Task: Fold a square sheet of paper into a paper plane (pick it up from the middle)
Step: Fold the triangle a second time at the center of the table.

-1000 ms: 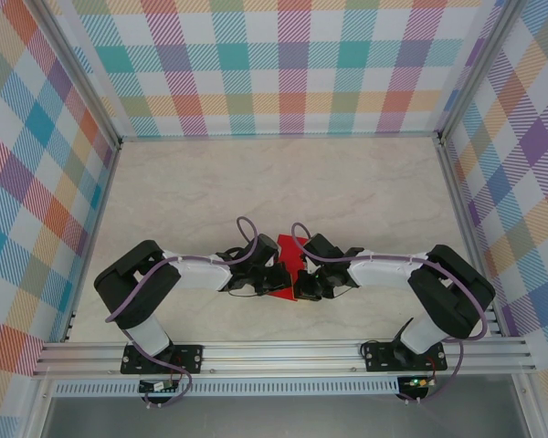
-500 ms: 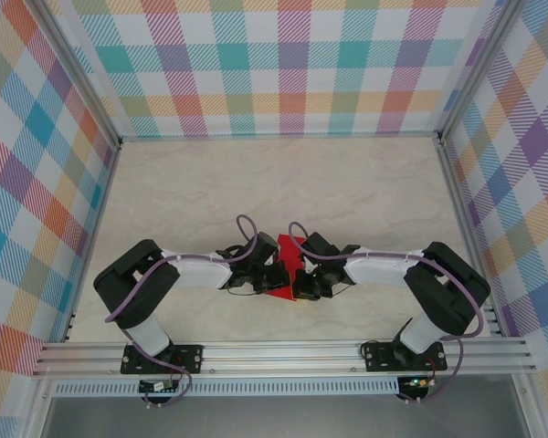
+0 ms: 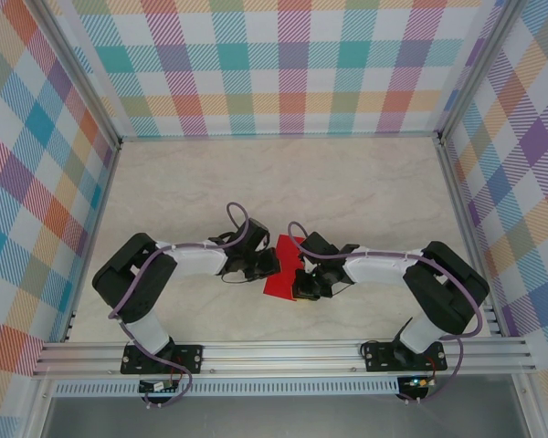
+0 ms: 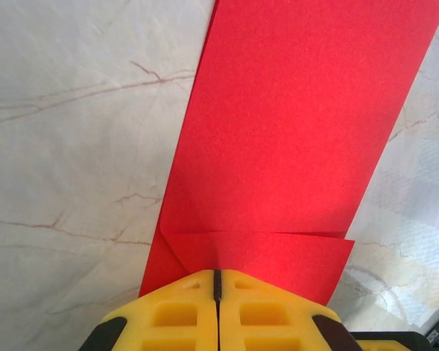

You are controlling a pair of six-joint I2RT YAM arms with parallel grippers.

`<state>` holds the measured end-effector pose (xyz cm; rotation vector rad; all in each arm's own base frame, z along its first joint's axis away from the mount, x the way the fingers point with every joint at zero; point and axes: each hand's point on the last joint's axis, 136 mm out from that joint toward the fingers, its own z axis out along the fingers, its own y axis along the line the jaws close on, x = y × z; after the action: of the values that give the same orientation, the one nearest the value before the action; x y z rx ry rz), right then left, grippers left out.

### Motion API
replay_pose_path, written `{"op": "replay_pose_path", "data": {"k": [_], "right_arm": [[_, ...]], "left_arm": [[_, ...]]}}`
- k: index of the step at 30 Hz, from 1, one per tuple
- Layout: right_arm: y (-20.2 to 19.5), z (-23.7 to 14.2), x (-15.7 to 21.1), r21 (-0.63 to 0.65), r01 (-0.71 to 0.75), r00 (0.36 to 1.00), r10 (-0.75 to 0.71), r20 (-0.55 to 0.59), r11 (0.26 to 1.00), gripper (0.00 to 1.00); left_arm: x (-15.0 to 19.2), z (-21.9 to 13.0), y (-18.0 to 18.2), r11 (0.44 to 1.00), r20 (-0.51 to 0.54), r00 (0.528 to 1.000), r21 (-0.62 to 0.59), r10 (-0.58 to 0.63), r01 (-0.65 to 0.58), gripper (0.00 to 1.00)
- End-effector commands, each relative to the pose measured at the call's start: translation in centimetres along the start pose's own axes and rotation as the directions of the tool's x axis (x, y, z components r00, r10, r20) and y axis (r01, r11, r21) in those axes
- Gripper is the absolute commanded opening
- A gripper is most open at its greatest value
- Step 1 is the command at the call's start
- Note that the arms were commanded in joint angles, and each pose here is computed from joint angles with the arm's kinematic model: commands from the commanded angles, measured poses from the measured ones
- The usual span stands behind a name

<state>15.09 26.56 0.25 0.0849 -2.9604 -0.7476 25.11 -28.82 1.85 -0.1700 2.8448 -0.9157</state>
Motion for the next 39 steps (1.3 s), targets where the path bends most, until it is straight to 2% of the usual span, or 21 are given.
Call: {"op": "replay_pose_path", "data": {"k": [1, 14, 19, 22, 26, 28, 31, 39], "right_arm": [[-9.6, 1.7, 4.9, 0.349, -0.081, 0.986, 0.126, -0.108, 0.934, 0.08], [-9.3, 1.5, 4.8, 0.330, -0.081, 0.988, 0.119, -0.097, 0.940, 0.08], [-4.8, 0.1, 2.1, 0.219, -0.056, 0.998, 0.064, -0.030, 0.974, 0.12], [-0.6, -1.9, -0.7, 0.123, -0.018, 0.998, 0.011, 0.060, 0.992, 0.17], [3.2, -5.2, -3.7, 0.056, 0.024, 0.979, -0.035, 0.200, 0.998, 0.31], [3.8, -6.5, -4.7, 0.067, 0.030, 0.969, -0.046, 0.243, 0.997, 0.40], [3.5, -7.0, -5.7, 0.082, 0.020, 0.963, -0.042, 0.267, 0.996, 0.45], [3.2, -6.7, -6.7, 0.040, 0.038, 0.964, -0.047, 0.263, 0.998, 0.47]], "left_arm": [[-2.0, 0.1, 2.9, 0.995, 0.047, 0.999, -0.101, -0.018, 0.023, 0.06], [-5.0, -1.1, 3.3, 0.991, 0.088, 0.996, -0.131, -0.012, 0.023, 0.06], [-5.9, -3.0, 1.8, 0.996, 0.121, 0.993, -0.091, -0.004, 0.015, 0.08], [-6.2, -4.7, 0.9, 0.997, 0.156, 0.988, -0.079, 0.005, 0.008, 0.12], [-5.7, -6.8, 0.8, 0.998, 0.193, 0.981, -0.065, -0.006, 0.019, 0.21], [-5.0, -7.7, 1.0, 0.998, 0.208, 0.978, -0.053, -0.017, 0.029, 0.25], [-3.9, -8.7, 1.7, 0.998, 0.230, 0.972, -0.029, -0.047, 0.055, 0.33], [-1.3, -9.2, 1.6, 0.988, 0.215, 0.969, 0.123, -0.122, 0.097, 0.43]]}}
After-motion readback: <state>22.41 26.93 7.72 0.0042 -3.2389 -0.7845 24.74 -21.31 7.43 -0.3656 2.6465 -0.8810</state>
